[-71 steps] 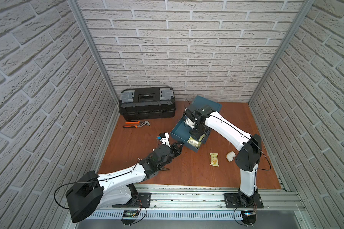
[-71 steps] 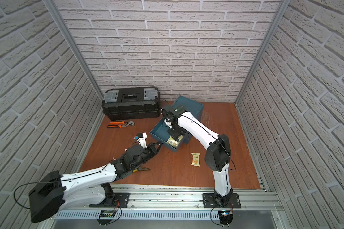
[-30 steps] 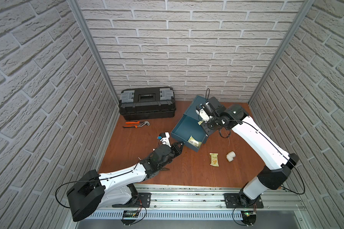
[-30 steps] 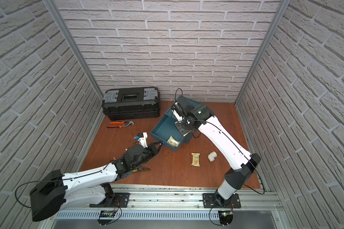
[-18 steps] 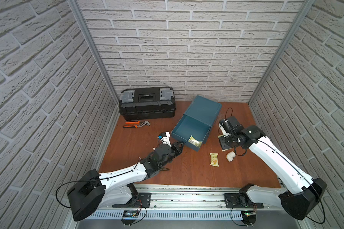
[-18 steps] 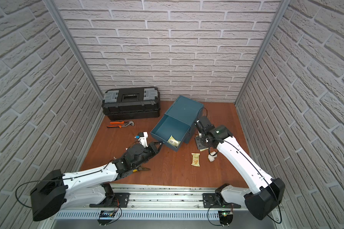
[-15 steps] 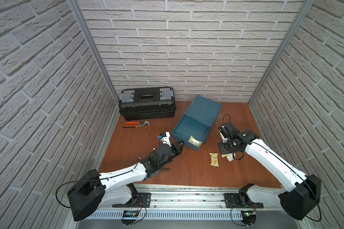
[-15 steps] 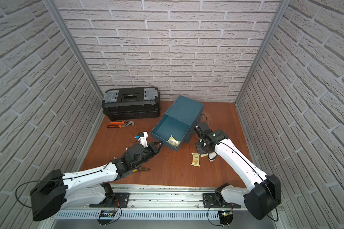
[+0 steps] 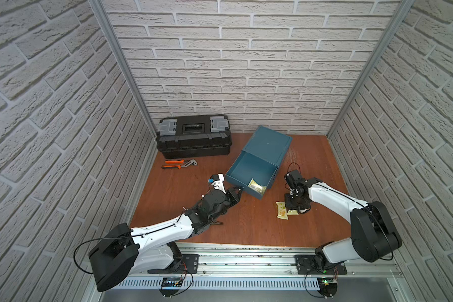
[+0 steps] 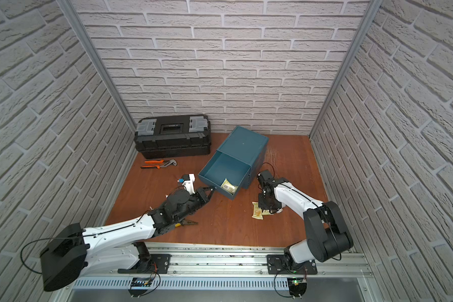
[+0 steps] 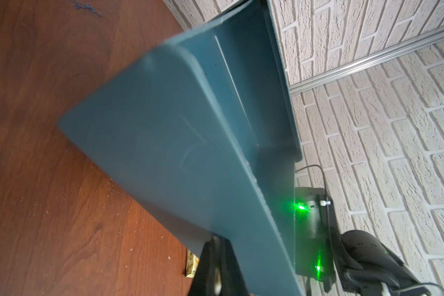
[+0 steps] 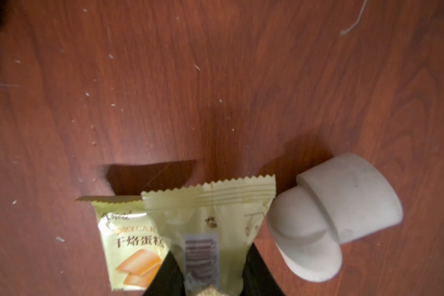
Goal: Take the cookies out of the drawer
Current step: Place the cookie at the center of the board.
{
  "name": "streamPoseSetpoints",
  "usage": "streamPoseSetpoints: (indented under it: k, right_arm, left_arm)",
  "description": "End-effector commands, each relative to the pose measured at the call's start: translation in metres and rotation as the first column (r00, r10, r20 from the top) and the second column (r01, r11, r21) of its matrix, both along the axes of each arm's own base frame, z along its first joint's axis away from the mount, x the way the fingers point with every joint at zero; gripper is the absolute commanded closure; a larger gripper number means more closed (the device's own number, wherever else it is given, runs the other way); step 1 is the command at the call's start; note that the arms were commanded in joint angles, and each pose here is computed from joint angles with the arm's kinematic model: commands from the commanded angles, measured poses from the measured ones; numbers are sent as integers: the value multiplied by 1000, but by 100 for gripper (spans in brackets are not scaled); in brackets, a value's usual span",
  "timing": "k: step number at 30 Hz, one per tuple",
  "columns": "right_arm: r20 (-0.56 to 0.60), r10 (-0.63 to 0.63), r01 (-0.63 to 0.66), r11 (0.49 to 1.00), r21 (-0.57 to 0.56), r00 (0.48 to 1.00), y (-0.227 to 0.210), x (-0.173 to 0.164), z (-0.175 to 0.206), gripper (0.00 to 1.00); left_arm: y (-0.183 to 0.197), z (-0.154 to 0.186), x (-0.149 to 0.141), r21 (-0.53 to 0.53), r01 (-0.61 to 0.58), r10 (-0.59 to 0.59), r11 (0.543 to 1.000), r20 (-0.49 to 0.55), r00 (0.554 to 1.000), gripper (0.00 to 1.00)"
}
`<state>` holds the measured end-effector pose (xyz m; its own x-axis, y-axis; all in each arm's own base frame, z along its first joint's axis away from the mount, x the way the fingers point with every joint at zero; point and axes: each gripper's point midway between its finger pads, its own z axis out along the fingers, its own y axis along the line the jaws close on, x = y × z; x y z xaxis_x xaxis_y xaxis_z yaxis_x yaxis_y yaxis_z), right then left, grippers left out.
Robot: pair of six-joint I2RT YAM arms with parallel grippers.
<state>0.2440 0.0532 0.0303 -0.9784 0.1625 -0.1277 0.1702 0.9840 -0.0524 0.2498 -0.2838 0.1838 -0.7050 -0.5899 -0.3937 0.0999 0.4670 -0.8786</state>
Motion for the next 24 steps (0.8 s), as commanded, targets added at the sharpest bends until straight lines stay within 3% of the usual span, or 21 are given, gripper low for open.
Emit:
streamPoseSetpoints:
  k: [1, 8, 14, 20, 24]
  right_arm:
    - [29, -41, 40, 999, 17, 999, 1, 8, -5, 65]
    - [20, -48, 48, 999, 12, 999, -2, 5, -7, 51]
    - [68, -39, 40, 999, -3, 997, -7, 4, 22, 47]
    - [234, -11, 7, 1000, 22, 972, -8, 8, 95, 45]
    - [421, 88, -155, 980, 128, 903, 23, 19, 162, 48]
  left_arm:
    - [-1, 3, 4, 11, 5, -5, 1000, 11, 1000, 100]
    - [-1, 3, 4, 12, 5, -5, 1000, 12, 1000, 100]
    - [-2, 3, 3, 10, 7, -7, 1000, 12, 1000, 100]
    - [0, 2, 3, 17, 4, -4, 1000, 13, 1000, 100]
    - [1, -1, 2, 34, 8, -9, 999, 16, 1000, 100]
